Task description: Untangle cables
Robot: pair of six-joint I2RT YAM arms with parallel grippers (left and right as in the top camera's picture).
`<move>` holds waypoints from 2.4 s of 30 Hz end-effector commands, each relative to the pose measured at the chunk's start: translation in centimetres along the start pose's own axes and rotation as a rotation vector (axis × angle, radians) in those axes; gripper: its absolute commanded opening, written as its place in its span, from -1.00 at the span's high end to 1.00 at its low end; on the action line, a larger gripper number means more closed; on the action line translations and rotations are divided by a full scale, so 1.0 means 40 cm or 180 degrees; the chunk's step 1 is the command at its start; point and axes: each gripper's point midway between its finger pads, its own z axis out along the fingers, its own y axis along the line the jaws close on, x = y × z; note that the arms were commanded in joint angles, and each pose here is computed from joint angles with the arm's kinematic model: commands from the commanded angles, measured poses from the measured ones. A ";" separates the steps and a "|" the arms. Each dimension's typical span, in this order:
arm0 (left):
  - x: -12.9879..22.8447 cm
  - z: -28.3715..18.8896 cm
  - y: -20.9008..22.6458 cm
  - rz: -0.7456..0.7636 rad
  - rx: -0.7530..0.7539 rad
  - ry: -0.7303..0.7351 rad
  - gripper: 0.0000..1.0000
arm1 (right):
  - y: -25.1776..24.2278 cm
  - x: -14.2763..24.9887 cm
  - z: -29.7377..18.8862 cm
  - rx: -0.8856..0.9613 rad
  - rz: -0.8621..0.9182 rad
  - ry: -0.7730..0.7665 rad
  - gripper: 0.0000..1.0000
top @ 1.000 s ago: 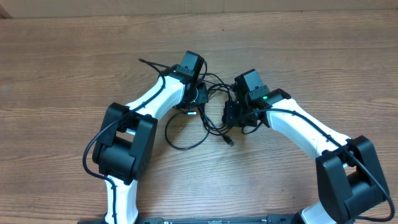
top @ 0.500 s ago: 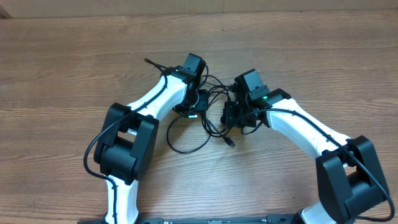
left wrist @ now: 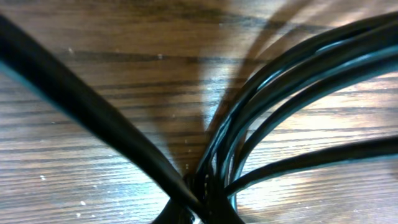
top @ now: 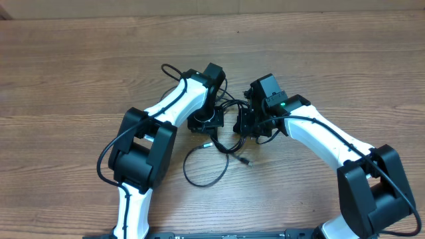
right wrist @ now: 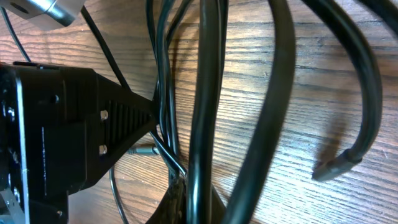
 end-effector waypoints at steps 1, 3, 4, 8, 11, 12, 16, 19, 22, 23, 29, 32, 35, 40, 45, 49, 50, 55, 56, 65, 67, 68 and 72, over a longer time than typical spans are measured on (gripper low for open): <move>0.105 0.240 0.108 -0.0173 -0.0496 0.0747 0.91 | 0.016 -0.014 -0.014 -0.0062 -0.0025 -0.0074 0.92; 0.079 0.221 0.114 -0.0185 -0.0546 0.0634 0.91 | 0.017 -0.016 -0.014 -0.0066 -0.0029 -0.0083 0.92; 0.060 0.197 0.122 -0.0225 -0.0602 0.0558 0.91 | 0.017 -0.016 -0.014 -0.0067 -0.0030 -0.0084 0.92; -0.040 0.020 0.137 -0.0537 -0.0590 0.0165 0.91 | -0.001 -0.020 -0.014 0.0067 -0.0023 -0.0133 0.92; -0.115 -0.148 0.080 -0.0687 0.0099 -0.0151 0.91 | -0.002 -0.013 -0.013 0.0087 -0.0024 -0.0101 0.92; -0.143 -0.223 0.051 -0.0704 0.0459 -0.0296 0.92 | 0.000 -0.007 -0.011 0.0094 -0.0044 -0.0078 0.92; -0.212 -0.496 -0.004 -0.0780 0.1559 -0.0823 0.92 | -0.009 -0.005 -0.009 0.0194 -0.0054 -0.0099 0.92; -0.242 -0.662 0.010 -0.0972 0.2145 -0.1137 0.92 | -0.011 -0.002 -0.009 0.0204 -0.0050 -0.0084 0.92; -0.266 -0.810 0.016 -0.0925 0.3015 -0.1252 0.92 | -0.034 0.008 -0.011 0.0350 -0.0129 -0.0046 0.92; -0.268 -0.846 0.019 -0.0887 0.3266 -0.1217 0.92 | -0.048 0.008 -0.012 0.0447 -0.0117 -0.0058 0.92; -0.329 -0.892 0.141 -0.1073 0.3271 -0.1657 0.92 | -0.085 0.007 -0.019 0.0703 -0.0072 -0.0104 0.92; -0.366 -0.815 0.251 -0.1122 0.2285 -0.2133 0.86 | -0.085 0.008 -0.019 0.0705 -0.0069 -0.0096 0.92; -0.348 -0.721 0.334 -0.1230 0.1372 -0.2080 0.00 | -0.083 0.007 -0.019 0.0690 -0.0073 -0.0099 0.89; -0.259 -0.624 0.389 -0.1394 0.0277 -0.1707 -0.86 | -0.076 0.001 -0.017 0.0647 -0.0085 -0.0126 0.85; -0.161 -0.503 0.218 -0.1278 0.0569 -0.0935 -0.25 | -0.075 0.001 -0.017 0.0645 -0.0085 -0.0128 0.85; -0.108 -0.354 0.156 -0.1542 0.0354 -0.0586 -0.32 | -0.073 0.006 -0.017 0.0618 -0.0080 -0.0092 0.85; -0.090 -0.319 0.142 -0.1624 0.0341 -0.0484 -0.31 | -0.072 0.007 -0.016 0.0614 -0.0079 -0.0091 0.85; -0.038 -0.195 0.037 -0.1621 0.0575 -0.0186 -0.25 | -0.072 0.006 -0.016 0.0612 -0.0081 -0.0093 0.84; -0.032 -0.166 0.020 -0.1650 0.0578 -0.0194 -0.21 | -0.072 0.007 -0.016 0.0614 -0.0080 -0.0091 0.84; -0.049 -0.052 0.008 -0.1869 0.0545 -0.0505 0.00 | -0.073 0.009 -0.017 0.0620 -0.0076 -0.0080 0.84; -0.045 -0.040 0.020 -0.1906 0.0477 -0.0509 0.11 | -0.074 0.011 -0.017 0.0625 -0.0073 -0.0071 0.84; -0.046 -0.038 0.023 -0.1910 0.0462 -0.0515 0.14 | -0.074 0.011 -0.017 0.0626 -0.0072 -0.0069 0.84; -0.078 -0.043 0.033 -0.1904 0.0420 -0.0731 0.28 | -0.075 0.011 -0.017 0.0628 -0.0071 -0.0067 0.84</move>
